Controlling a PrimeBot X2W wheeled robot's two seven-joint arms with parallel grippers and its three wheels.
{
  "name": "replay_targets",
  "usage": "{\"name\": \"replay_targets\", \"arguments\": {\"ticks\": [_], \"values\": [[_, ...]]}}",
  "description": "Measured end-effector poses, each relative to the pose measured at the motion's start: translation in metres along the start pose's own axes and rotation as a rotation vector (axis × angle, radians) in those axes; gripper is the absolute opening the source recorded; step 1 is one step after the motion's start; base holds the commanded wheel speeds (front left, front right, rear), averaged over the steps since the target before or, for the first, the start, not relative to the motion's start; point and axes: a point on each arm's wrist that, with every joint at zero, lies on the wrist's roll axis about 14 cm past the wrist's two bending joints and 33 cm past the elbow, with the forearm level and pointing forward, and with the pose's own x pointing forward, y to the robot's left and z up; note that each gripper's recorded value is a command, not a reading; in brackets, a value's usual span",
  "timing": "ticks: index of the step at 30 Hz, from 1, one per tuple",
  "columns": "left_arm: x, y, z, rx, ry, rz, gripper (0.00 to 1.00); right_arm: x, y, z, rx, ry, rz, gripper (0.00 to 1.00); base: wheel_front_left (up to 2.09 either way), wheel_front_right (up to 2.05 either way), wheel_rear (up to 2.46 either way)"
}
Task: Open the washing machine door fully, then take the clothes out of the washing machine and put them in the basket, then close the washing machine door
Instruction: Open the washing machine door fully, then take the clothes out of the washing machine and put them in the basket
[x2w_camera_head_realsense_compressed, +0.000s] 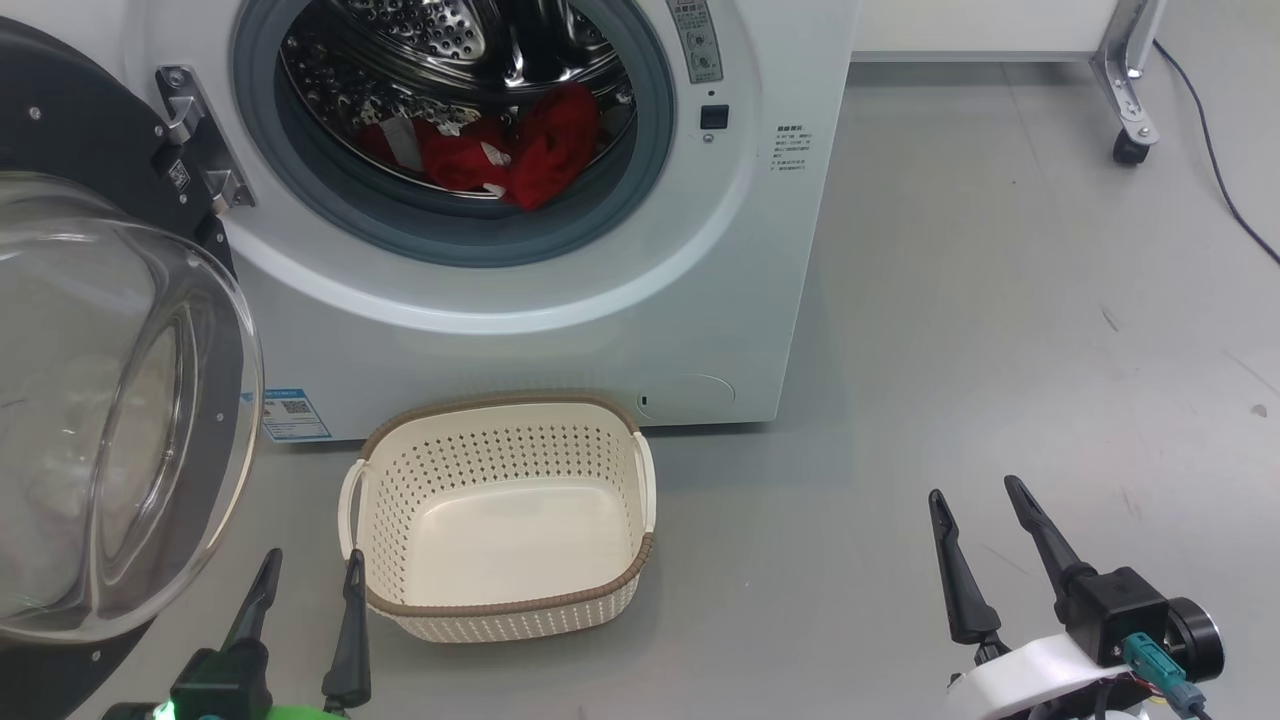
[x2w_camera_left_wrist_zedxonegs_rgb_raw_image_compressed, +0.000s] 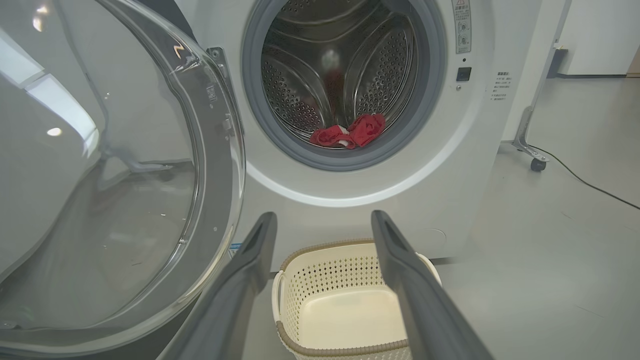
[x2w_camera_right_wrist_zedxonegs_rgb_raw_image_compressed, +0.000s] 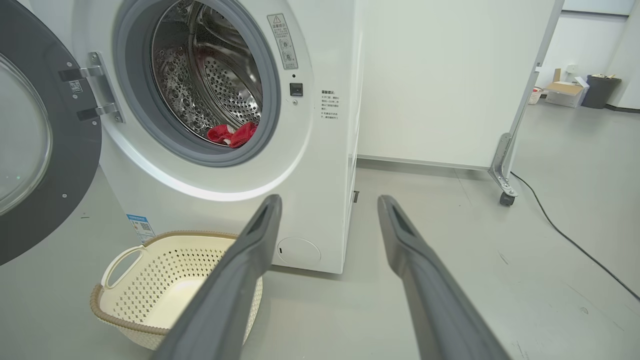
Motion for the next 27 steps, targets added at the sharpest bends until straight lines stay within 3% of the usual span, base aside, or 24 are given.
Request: {"name": "replay_targets", "arguments": {"ticks": [27], "values": [[-0.0009, -0.0025, 0.0048, 0.023, -0.016, -0.006, 1.0, 0.0012, 0.0033, 0.0011, 0.011, -0.004, 0.003, 1.0, 0.25, -0.26, 0.0]]}}
